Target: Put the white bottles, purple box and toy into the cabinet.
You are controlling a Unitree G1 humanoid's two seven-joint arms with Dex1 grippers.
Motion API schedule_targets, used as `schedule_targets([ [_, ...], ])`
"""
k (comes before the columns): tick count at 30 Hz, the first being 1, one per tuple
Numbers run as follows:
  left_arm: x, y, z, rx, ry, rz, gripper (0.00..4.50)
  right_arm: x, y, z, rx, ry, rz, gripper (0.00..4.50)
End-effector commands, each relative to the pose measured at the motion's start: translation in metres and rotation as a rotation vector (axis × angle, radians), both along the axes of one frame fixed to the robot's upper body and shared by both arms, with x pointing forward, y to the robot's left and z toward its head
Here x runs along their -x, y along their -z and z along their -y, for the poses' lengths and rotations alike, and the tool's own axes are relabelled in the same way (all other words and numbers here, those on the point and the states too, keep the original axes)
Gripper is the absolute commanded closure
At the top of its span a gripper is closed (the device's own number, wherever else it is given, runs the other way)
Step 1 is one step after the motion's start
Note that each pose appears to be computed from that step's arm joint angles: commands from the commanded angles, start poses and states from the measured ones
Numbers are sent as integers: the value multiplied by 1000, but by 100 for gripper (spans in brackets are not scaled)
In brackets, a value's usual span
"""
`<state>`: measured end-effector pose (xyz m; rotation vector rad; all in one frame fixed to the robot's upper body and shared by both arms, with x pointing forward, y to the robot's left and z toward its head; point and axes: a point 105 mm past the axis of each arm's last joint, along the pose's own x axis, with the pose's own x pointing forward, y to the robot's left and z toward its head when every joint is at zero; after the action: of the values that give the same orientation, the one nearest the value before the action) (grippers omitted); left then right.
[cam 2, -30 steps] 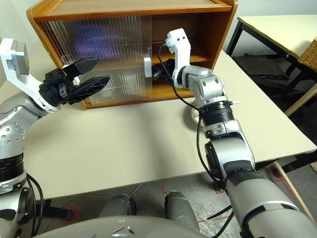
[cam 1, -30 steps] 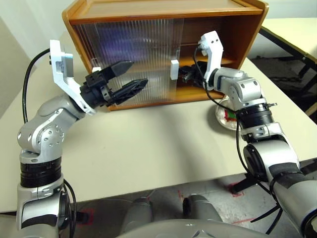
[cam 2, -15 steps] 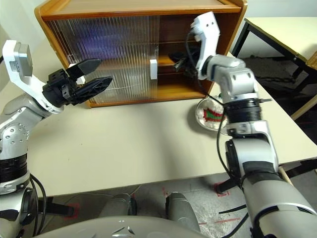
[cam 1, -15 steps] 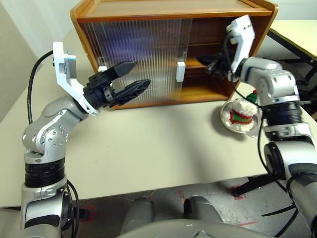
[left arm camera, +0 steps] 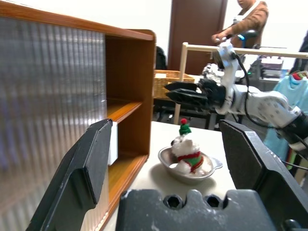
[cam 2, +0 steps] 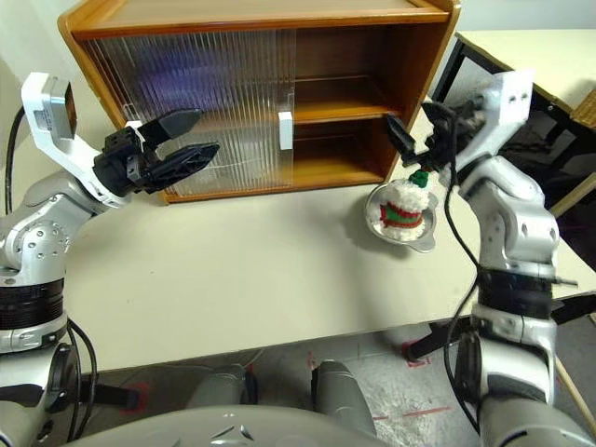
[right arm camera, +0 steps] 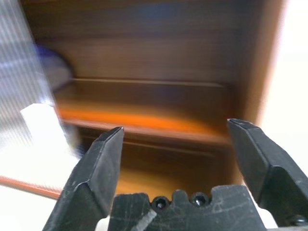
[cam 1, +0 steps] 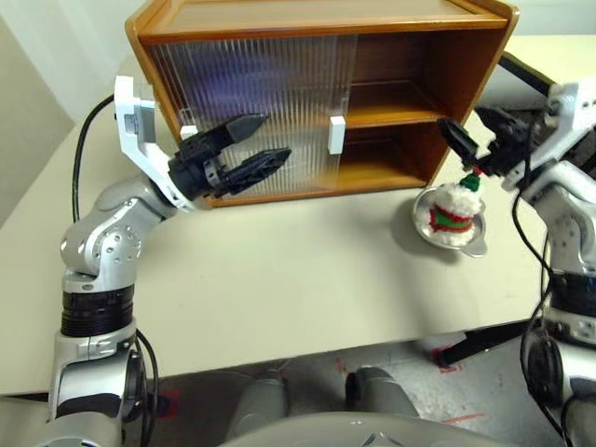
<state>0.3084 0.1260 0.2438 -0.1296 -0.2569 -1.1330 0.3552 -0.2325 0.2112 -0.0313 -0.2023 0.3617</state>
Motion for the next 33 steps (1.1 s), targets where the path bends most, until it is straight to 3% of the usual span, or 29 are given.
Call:
schedule_targets([
  [1,-2,2,6,-15,20,0,0,24,-6,4,-52,17,111,4],
  [7,-3,1,7,-15,27,2,0,46,31,9,-63,35,65,4],
  [16,-2,-1,5,-17,14,4,0,55,93,2,-105,-36,-156,4],
  [33,1,-6,0,-19,-22,21,0,38,130,10,-108,-17,-278,4],
])
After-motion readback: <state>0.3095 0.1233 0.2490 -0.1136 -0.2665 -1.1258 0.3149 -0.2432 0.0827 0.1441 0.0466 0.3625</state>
